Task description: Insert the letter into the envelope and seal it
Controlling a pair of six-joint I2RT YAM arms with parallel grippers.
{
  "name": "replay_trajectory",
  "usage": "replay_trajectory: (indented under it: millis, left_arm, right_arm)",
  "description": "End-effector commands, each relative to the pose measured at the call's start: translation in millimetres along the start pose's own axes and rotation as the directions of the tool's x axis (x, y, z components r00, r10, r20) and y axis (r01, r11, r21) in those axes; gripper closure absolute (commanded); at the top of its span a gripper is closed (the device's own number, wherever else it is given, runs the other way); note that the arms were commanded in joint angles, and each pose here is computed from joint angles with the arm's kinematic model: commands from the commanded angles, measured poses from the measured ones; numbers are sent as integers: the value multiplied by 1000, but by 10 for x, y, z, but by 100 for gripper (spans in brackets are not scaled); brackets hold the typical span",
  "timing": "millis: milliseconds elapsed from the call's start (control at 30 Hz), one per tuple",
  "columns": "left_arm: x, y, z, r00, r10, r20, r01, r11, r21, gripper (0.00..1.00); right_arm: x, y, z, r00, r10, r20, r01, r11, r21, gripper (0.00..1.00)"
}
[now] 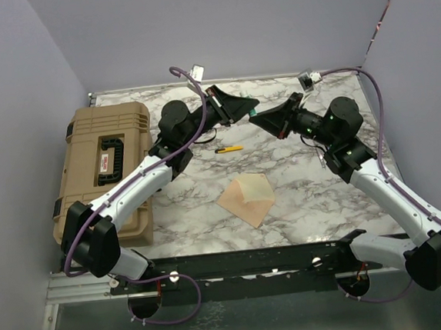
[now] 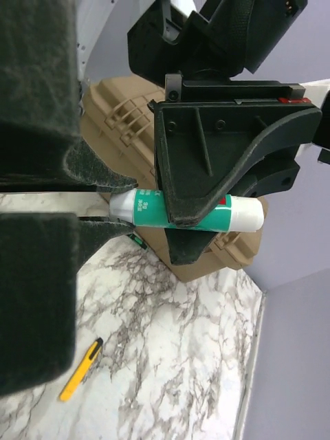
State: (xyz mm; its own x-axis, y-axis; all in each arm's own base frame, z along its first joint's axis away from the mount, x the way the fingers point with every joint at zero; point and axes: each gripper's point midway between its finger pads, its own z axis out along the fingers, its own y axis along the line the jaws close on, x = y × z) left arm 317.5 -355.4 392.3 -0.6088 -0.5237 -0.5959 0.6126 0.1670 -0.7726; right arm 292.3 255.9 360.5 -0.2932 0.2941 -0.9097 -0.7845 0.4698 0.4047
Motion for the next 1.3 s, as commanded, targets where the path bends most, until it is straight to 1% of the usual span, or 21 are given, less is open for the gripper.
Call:
replay_trajectory:
  millis: [0,100,167,233,267,333,467,533,600,667,767,833,867,900,933,1033,1067,1100,1167,1233,1267]
  left_arm:
    - [-108,-273,-76,995,87,43,-90,993,74,100]
    - [-146,-375,-140,990,123,72,-131,985,111,100]
    - [-181,-479,-187,984,151,94,-163,976,147,100]
    - [-206,-617,-244,977,177,116,-197,960,198,100]
    - [-208,-738,-291,973,192,128,-219,944,245,100]
    - [-209,-940,-396,967,204,153,-245,911,332,100]
    - [-206,-1195,-505,969,191,159,-242,868,433,100]
    - [-224,-1297,-558,969,176,172,-238,847,475,100]
    - [-248,-1381,-595,969,165,184,-237,829,506,100]
    - [-270,-1445,-621,969,155,193,-236,817,526,100]
    - [-300,-1512,-644,967,149,205,-239,807,541,100]
    - [-327,-1517,-640,968,134,214,-231,811,537,100]
    - [-353,-1515,-636,968,121,222,-224,816,533,100]
    - [-382,-1506,-631,967,106,230,-216,822,527,100]
    - [-413,-1493,-622,967,88,239,-204,830,519,100]
    - [-495,-1414,-596,965,24,262,-154,859,489,100]
    - [-508,-1384,-591,964,8,266,-140,866,480,100]
    - [-515,-1353,-584,963,-4,270,-128,873,470,100]
    - [-516,-1268,-557,963,-24,269,-101,891,443,100]
    - [-521,-1185,-532,961,-43,271,-76,907,414,100]
    - [-527,-1145,-520,960,-53,274,-63,915,399,100]
  right_arm:
    - [-190,274,17,987,157,29,-155,985,-77,100]
    - [-338,483,-9,963,265,41,-255,954,-160,100]
    - [-438,596,-26,931,363,37,-349,916,-200,100]
    - [-529,654,-46,870,493,30,-478,855,-202,100]
    - [-602,737,-77,848,529,31,-507,828,-240,100]
    - [-711,852,-148,786,618,26,-583,754,-304,100]
    - [-881,1010,-285,682,731,7,-662,621,-421,100]
    - [-932,1045,-332,634,773,-12,-689,558,-463,100]
    - [-979,1061,-379,573,818,-39,-722,482,-496,100]
    - [-1027,1071,-421,533,844,-50,-734,433,-524,99]
    - [-1094,1088,-471,490,869,-58,-745,384,-545,100]
    - [-1127,1084,-470,484,874,-46,-750,387,-537,100]
    - [-1115,1071,-447,498,867,-31,-749,412,-519,99]
    - [-1086,1047,-410,521,854,-9,-748,451,-488,94]
    - [-1064,1029,-386,561,828,22,-730,506,-460,85]
    - [-947,883,-297,715,688,127,-629,711,-314,45]
    - [-943,833,-292,766,621,164,-572,776,-265,37]
    - [-944,787,-298,817,541,199,-499,837,-225,31]
    - [-962,766,-334,892,378,248,-339,922,-187,25]
    - [-980,851,-377,944,170,282,-114,972,-204,23]
    - [-957,880,-382,956,74,284,-14,978,-209,23]
